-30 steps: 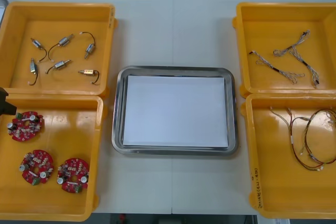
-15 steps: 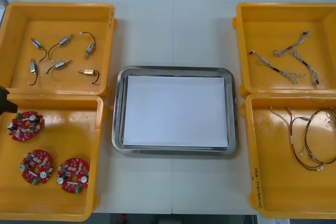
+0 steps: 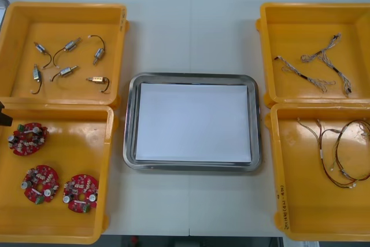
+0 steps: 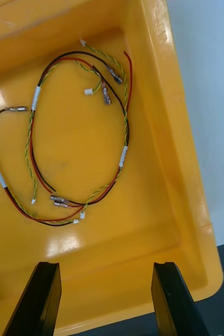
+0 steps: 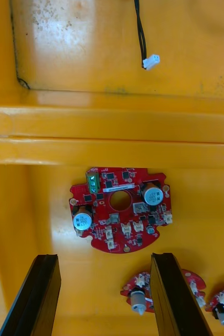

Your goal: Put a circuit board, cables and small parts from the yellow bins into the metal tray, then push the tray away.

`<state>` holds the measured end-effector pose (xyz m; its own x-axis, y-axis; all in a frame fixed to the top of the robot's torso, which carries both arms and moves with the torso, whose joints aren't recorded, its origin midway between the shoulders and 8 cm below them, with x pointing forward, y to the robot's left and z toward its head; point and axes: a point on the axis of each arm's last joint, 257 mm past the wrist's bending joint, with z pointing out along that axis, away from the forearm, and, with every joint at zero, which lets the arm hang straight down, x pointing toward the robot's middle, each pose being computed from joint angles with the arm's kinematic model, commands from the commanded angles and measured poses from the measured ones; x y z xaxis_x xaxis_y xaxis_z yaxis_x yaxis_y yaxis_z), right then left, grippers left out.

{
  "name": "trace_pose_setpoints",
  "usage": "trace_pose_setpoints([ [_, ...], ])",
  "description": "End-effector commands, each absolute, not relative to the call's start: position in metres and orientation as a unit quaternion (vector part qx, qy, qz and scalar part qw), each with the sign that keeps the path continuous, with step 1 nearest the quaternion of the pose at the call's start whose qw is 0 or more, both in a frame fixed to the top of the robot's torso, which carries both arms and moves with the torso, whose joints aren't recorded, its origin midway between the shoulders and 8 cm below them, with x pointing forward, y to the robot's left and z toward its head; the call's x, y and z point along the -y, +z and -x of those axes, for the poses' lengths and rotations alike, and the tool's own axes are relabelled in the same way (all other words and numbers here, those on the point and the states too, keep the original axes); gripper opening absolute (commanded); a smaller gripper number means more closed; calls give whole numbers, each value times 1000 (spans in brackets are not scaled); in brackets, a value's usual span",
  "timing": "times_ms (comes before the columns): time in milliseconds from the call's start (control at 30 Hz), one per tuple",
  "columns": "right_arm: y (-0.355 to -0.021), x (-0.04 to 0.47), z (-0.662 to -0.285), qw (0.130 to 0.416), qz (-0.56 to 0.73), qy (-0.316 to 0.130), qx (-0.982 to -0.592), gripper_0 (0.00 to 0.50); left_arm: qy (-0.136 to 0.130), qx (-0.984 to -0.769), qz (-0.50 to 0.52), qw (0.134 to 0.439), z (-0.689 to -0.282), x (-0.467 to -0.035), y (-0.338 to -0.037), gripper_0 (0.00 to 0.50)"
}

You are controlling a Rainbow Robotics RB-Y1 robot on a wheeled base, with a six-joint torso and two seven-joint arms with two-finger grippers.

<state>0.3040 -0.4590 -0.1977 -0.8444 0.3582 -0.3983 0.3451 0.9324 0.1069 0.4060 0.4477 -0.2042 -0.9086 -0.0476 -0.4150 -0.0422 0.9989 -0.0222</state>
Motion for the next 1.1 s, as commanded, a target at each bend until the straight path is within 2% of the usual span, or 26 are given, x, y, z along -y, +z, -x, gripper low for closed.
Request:
trace_pose_setpoints([
  [33, -212, 466, -294, 198, -243, 29, -949, 500, 47, -977, -37, 207, -406, -469, -208, 500],
  [167, -226, 464, -291, 184, -271, 36, -944, 500, 69, -975, -45, 204, -409, -472, -216, 500],
  [333, -238, 460, -299, 184, -307, 33, -933, 500, 92, -975, -50, 196, -408, -477, -224, 500],
  [667, -254, 459, -316, 202, -350, 14, -915, 500, 78, -978, -44, 187, -406, -478, -236, 500],
  [1100, -278, 467, -333, 210, -376, 44, -901, 500, 71, -978, -42, 189, -412, -477, -253, 500],
])
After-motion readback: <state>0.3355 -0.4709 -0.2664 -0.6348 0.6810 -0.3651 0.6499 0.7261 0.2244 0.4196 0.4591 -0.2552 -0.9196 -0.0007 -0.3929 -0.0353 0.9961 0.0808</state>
